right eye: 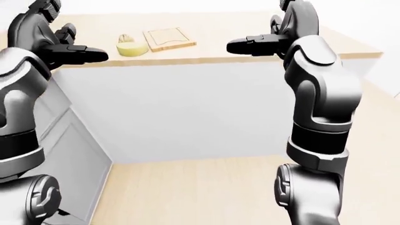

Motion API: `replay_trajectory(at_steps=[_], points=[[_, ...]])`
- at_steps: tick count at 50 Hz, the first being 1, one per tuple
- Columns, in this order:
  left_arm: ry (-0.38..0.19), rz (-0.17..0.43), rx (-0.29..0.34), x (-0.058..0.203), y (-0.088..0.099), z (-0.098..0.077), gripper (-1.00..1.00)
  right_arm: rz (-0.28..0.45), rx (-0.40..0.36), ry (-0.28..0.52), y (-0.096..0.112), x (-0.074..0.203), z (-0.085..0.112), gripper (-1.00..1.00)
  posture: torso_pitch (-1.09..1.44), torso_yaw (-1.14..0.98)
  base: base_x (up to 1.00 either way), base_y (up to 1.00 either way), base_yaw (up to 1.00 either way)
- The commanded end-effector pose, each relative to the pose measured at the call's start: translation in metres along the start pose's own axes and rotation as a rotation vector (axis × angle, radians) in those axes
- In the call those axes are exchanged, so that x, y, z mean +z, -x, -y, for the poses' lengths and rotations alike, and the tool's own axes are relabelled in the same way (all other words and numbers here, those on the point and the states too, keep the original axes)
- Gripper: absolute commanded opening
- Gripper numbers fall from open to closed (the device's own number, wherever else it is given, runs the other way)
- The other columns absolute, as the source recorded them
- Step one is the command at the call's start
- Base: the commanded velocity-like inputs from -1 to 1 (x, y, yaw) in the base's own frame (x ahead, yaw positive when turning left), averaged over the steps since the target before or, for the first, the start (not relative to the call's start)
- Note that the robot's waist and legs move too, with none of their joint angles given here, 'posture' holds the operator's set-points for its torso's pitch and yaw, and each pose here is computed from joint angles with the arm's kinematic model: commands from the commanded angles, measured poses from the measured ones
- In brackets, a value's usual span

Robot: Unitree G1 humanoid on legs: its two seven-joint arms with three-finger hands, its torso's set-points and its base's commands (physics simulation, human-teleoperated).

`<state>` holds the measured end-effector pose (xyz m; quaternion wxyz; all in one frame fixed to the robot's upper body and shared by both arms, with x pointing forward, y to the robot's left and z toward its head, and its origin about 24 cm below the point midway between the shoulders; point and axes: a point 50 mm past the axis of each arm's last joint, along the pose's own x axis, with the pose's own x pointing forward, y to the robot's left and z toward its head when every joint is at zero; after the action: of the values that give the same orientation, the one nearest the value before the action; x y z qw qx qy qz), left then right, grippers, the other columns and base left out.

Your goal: Place the bread and cheese on the cutting board.

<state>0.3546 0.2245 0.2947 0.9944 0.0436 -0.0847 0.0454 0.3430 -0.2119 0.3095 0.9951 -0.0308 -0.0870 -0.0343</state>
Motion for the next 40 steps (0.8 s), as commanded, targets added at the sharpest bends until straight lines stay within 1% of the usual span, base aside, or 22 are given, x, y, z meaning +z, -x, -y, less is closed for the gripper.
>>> replay_trajectory(at_steps=[1, 3, 4, 5, 7, 9, 10, 15, 18, 19, 20, 22, 26, 31, 40], points=[[-0.003, 0.122, 0.028, 0.031, 0.005, -0.008, 1.00, 0.093, 0.010, 0.006, 0.004, 0.022, -0.002, 1.00, 0.00, 0.00, 0.00, 0.32, 0.00], [-0.004, 0.123, 0.028, 0.031, 0.005, -0.007, 1.00, 0.085, -0.006, 0.003, 0.002, 0.020, -0.001, 1.00, 0.00, 0.00, 0.00, 0.16, 0.00], [-0.004, 0.123, 0.028, 0.031, 0.005, -0.007, 1.00, 0.089, -0.001, -0.006, 0.003, 0.018, -0.001, 1.00, 0.00, 0.00, 0.00, 0.00, 0.00], [-0.002, 0.122, 0.028, 0.031, 0.005, -0.007, 1.00, 0.081, -0.004, 0.003, 0.002, 0.016, -0.001, 1.00, 0.00, 0.00, 0.00, 0.00, 0.00], [-0.004, 0.122, 0.026, 0.030, 0.005, -0.006, 1.00, 0.087, 0.006, 0.001, 0.003, 0.016, -0.003, 1.00, 0.00, 0.00, 0.00, 0.00, 0.00], [-0.004, 0.121, 0.025, 0.030, 0.004, -0.005, 1.00, 0.092, 0.013, 0.015, 0.003, 0.016, -0.006, 1.00, 0.00, 0.00, 0.00, 0.00, 0.00], [-0.005, 0.120, 0.023, 0.028, 0.004, -0.004, 1.00, 0.096, 0.011, -0.001, 0.002, 0.016, -0.006, 1.00, 0.00, 0.00, 0.00, 0.00, 0.00], [-0.006, 0.117, 0.018, 0.025, 0.003, -0.003, 1.00, 0.096, 0.008, -0.007, 0.003, 0.014, -0.004, 1.00, 0.00, 0.00, 0.00, 0.00, 0.00], [-0.008, 0.120, 0.016, 0.028, 0.004, -0.001, 1.00, 0.096, 0.001, -0.017, 0.005, 0.014, -0.001, 1.00, 0.00, 0.00, 0.01, 0.00, 0.00], [-0.009, 0.119, 0.012, 0.028, 0.005, 0.000, 1.00, 0.090, -0.004, -0.037, 0.005, 0.013, -0.001, 1.00, 0.00, 0.00, 0.10, 0.00, 0.00], [-0.016, 0.115, 0.008, 0.025, 0.005, 0.003, 1.00, 0.096, 0.002, -0.027, 0.006, 0.015, -0.002, 1.00, 0.00, 0.00, 0.33, 0.00, 0.00], [-0.016, 0.114, 0.008, 0.025, 0.004, 0.003, 1.00, 0.098, 0.000, -0.024, 0.008, 0.017, 0.001, 1.00, 0.00, 0.00, 0.41, 0.00, 0.00], [-0.012, 0.109, 0.008, 0.024, 0.004, 0.003, 1.00, 0.098, 0.007, -0.014, 0.007, 0.018, 0.001, 1.00, 0.00, 0.00, 0.46, 0.00, 0.00], [-0.001, 0.099, 0.005, 0.020, 0.001, 0.003, 1.00, 0.089, 0.012, -0.004, 0.005, 0.014, -0.003, 1.00, 0.00, 0.00, 0.48, 0.00, 0.00], [0.006, 0.090, 0.013, 0.012, 0.003, -0.001, 1.00, 0.075, 0.015, 0.001, 0.005, 0.004, -0.006, 1.00, 0.00, 0.00, 0.49, 0.00, 0.00]])
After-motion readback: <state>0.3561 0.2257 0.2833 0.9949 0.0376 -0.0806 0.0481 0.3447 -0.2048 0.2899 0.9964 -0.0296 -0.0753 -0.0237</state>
